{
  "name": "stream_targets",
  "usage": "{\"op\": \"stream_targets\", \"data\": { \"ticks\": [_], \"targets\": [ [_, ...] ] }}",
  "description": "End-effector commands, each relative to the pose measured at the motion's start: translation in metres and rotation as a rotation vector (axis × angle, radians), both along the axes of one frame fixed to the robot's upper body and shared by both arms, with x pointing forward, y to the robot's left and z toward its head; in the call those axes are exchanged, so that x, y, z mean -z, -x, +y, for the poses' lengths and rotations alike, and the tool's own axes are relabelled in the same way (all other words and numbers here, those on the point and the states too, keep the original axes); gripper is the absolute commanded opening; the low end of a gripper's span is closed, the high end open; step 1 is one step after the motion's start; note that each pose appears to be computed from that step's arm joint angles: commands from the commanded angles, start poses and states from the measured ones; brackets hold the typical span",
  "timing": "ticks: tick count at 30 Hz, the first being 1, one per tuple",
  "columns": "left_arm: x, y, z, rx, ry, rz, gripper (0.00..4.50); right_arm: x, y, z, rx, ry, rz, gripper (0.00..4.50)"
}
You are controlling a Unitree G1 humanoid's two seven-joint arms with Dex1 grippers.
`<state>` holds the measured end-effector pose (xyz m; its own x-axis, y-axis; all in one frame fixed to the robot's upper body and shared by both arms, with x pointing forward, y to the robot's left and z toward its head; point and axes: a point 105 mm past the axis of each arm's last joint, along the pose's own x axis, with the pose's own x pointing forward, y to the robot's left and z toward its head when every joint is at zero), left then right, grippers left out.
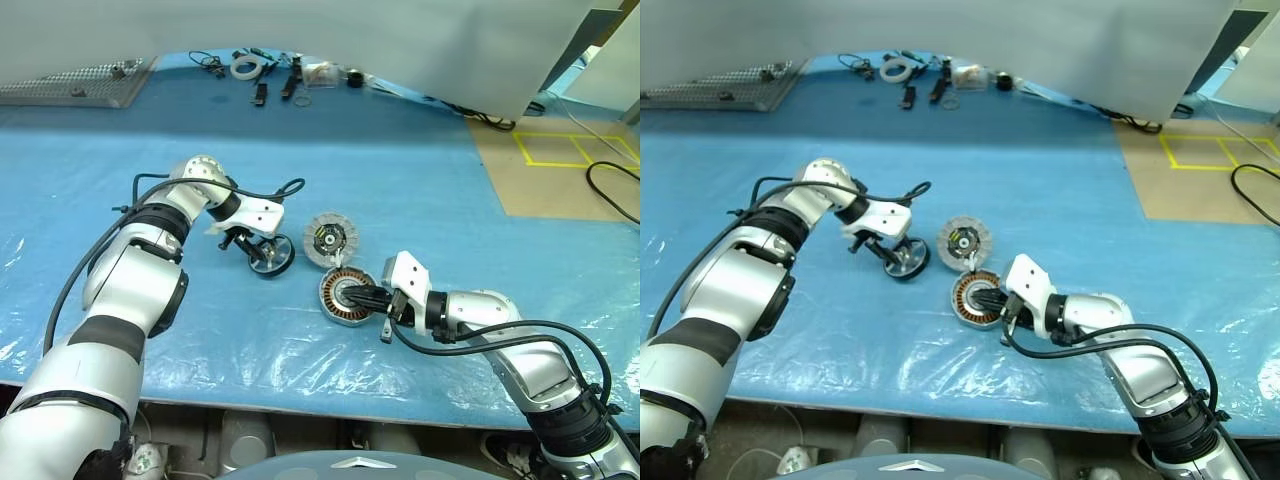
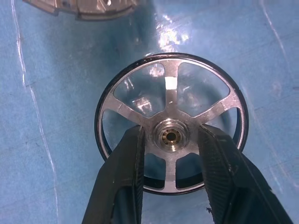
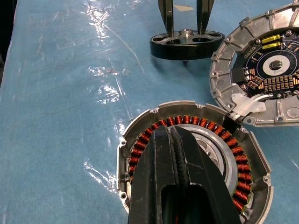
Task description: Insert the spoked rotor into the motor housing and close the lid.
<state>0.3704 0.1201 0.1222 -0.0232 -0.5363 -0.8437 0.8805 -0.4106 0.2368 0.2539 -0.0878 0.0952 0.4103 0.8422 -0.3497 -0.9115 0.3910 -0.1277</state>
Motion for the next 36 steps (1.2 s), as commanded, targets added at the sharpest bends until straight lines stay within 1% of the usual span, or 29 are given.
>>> {"op": "stream_targets", "data": {
  "ticks": [1, 5, 9, 11, 14, 17, 20, 22, 25, 27, 30, 34, 36],
  "targets": [
    [-0.015, 0.000, 0.014, -0.012, 0.063, -0.033, 1.33, -0.017, -0.002, 0.000, -0.006, -0.042, -0.042, 0.00],
    [-0.022, 0.003, 0.031, -0.066, 0.132, -0.042, 1.33, -0.021, -0.002, -0.002, -0.008, -0.046, -0.048, 0.00],
    [-0.043, 0.010, 0.034, -0.109, 0.290, -0.041, 1.33, -0.027, -0.005, -0.006, 0.002, -0.047, -0.071, 0.00],
    [-0.055, 0.019, 0.029, -0.112, 0.395, -0.015, 1.33, -0.028, -0.006, -0.009, 0.011, -0.037, -0.083, 0.00],
    [-0.067, 0.038, 0.019, -0.095, 0.530, 0.062, 1.33, -0.028, -0.006, -0.014, 0.022, -0.027, -0.089, 0.00],
    [-0.058, 0.057, 0.013, -0.082, 0.556, 0.116, 1.33, -0.027, 0.007, -0.046, 0.046, -0.006, -0.083, 0.00],
    [-0.053, 0.067, 0.005, -0.086, 0.593, 0.155, 1.33, -0.026, 0.013, -0.060, 0.063, 0.002, -0.086, 0.00],
    [-0.052, 0.070, -0.002, -0.099, 0.630, 0.172, 1.33, -0.025, 0.015, -0.066, 0.074, 0.006, -0.086, 0.00],
    [-0.055, 0.067, -0.019, -0.148, 0.750, 0.194, 1.33, -0.025, 0.017, -0.069, 0.090, -0.005, -0.087, 0.00],
    [-0.050, 0.065, -0.027, -0.166, 0.786, 0.195, 1.33, -0.023, 0.020, -0.068, 0.091, -0.013, -0.084, 0.00],
    [-0.039, 0.067, -0.036, -0.183, 0.799, 0.231, 1.33, -0.021, 0.025, -0.063, 0.086, -0.021, -0.075, 0.00],
    [-0.022, 0.076, -0.041, -0.166, 0.747, 0.285, 1.33, -0.021, 0.027, -0.064, 0.086, -0.024, -0.069, 0.00],
    [-0.016, 0.075, -0.042, -0.171, 0.736, 0.295, 1.33, -0.022, 0.028, -0.064, 0.079, -0.021, -0.068, 0.00]
  ]
}}
